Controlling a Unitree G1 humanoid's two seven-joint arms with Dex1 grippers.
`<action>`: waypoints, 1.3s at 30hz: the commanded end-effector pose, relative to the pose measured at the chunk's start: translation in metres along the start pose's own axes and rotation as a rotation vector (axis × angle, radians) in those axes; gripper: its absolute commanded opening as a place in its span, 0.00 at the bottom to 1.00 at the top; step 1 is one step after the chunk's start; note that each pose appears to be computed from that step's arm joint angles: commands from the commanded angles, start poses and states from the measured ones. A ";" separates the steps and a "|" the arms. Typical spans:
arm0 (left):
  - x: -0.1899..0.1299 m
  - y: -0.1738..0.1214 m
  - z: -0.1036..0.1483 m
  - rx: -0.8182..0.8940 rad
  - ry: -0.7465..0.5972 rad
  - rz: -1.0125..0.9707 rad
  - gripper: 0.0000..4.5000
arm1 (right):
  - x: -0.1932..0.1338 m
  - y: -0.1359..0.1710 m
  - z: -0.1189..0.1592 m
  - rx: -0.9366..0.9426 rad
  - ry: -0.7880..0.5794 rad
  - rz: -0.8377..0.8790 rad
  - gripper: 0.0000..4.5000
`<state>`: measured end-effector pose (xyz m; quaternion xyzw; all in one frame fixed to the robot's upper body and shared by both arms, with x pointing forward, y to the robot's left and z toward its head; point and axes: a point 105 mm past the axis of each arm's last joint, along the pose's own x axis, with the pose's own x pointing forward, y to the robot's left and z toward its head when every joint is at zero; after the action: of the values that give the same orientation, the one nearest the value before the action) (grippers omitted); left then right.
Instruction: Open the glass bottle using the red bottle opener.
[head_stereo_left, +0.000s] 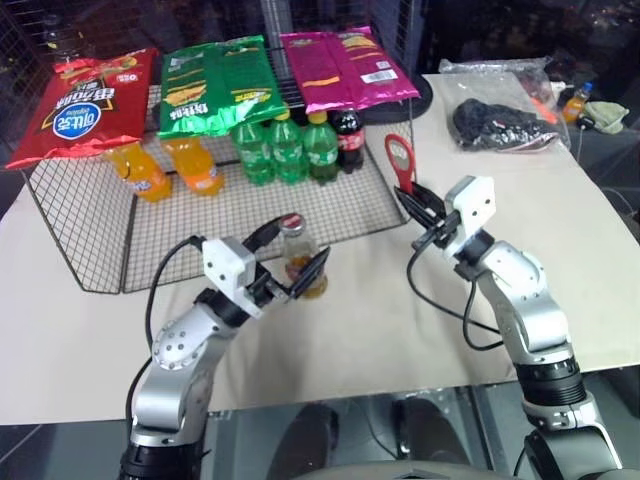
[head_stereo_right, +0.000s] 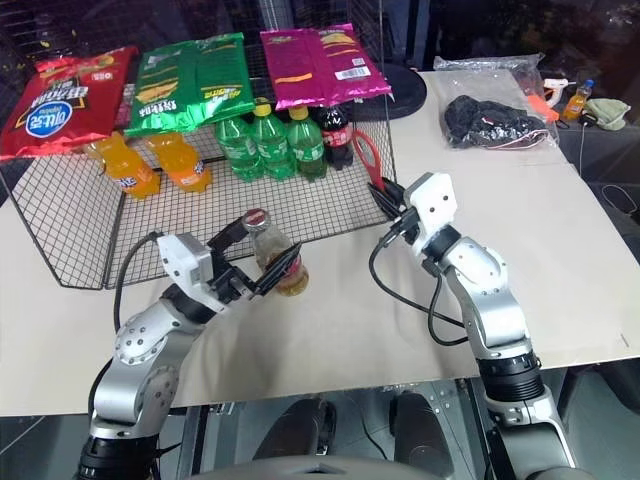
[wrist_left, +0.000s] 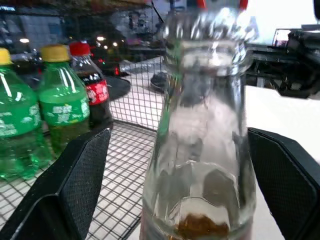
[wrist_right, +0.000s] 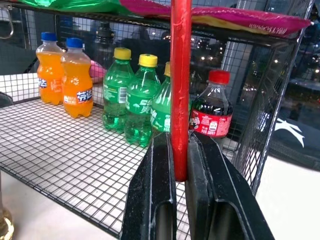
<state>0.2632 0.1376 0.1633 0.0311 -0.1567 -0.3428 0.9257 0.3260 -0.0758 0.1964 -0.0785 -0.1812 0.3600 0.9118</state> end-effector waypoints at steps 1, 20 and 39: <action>-0.002 -0.007 0.019 0.007 -0.083 -0.024 0.98 | 0.001 0.001 0.010 -0.017 -0.046 0.013 0.00; -0.002 -0.018 0.025 -0.009 -0.137 -0.075 0.48 | 0.007 0.004 0.007 -0.010 -0.047 0.051 0.00; -0.004 -0.016 0.010 0.012 -0.110 -0.046 0.25 | 0.014 0.042 0.011 -0.112 -0.071 0.223 0.00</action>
<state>0.2481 0.1330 0.1758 0.0226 -0.2194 -0.3544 0.9087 0.3175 -0.0460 0.1910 -0.1105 -0.1906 0.4291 0.8760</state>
